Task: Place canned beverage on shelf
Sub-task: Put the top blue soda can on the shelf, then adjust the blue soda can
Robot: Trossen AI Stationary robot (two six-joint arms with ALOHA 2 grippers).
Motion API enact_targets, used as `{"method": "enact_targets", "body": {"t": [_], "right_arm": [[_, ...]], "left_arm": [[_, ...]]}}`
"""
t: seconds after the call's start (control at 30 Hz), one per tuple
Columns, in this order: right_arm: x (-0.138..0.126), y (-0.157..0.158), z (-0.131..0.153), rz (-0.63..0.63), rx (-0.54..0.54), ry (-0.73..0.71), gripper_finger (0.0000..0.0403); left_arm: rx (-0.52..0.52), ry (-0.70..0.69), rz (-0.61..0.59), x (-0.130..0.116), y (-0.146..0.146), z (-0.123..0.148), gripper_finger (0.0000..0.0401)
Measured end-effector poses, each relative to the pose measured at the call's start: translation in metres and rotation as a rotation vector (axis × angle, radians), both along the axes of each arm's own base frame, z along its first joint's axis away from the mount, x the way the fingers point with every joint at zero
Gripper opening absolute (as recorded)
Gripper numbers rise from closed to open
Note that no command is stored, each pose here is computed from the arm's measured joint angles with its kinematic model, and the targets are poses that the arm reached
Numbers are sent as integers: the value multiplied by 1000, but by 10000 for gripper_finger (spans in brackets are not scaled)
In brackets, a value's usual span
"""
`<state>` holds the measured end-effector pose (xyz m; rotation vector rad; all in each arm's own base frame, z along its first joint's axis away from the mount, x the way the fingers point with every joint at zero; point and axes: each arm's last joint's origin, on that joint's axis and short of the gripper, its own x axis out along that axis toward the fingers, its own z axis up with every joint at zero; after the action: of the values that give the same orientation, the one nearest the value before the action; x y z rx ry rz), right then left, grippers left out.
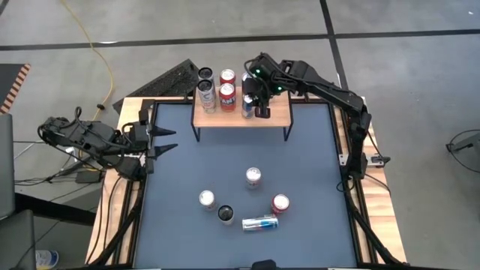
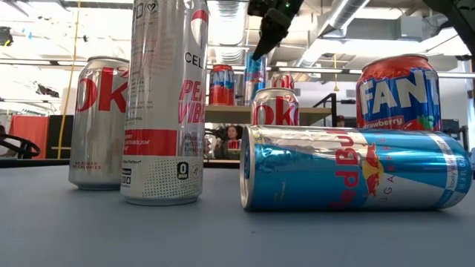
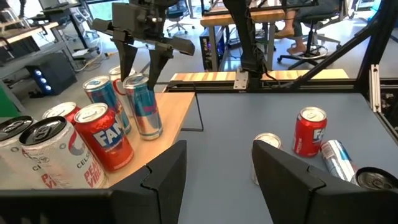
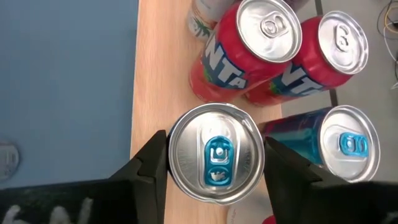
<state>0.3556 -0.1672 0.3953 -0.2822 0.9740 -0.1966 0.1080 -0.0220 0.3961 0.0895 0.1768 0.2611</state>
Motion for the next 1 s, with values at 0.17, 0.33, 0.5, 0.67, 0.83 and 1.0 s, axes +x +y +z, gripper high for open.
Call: {"method": "enact_targets", "body": {"t": [0.17,0.33,0.5,0.67,0.83,1.0], "right_arm": [[-1,-4,-1,-13,3,0,236],[0,-4,-1,-5,-15,-4,250],[1,-5,-1,-13,-35,-3,252],[1,-4,-1,-11,-35,-4,252],[-1,-1,11,-3,-50,-30,252],[-3,2,24,4,-69,-67,255]], "left_arm": [[0,0,0,0,0,0,174],[0,0,0,0,0,0,174],[0,0,0,0,0,0,174],[0,0,0,0,0,0,174],[0,0,1,0,0,0,174],[0,-1,3,0,0,0,174]]}}
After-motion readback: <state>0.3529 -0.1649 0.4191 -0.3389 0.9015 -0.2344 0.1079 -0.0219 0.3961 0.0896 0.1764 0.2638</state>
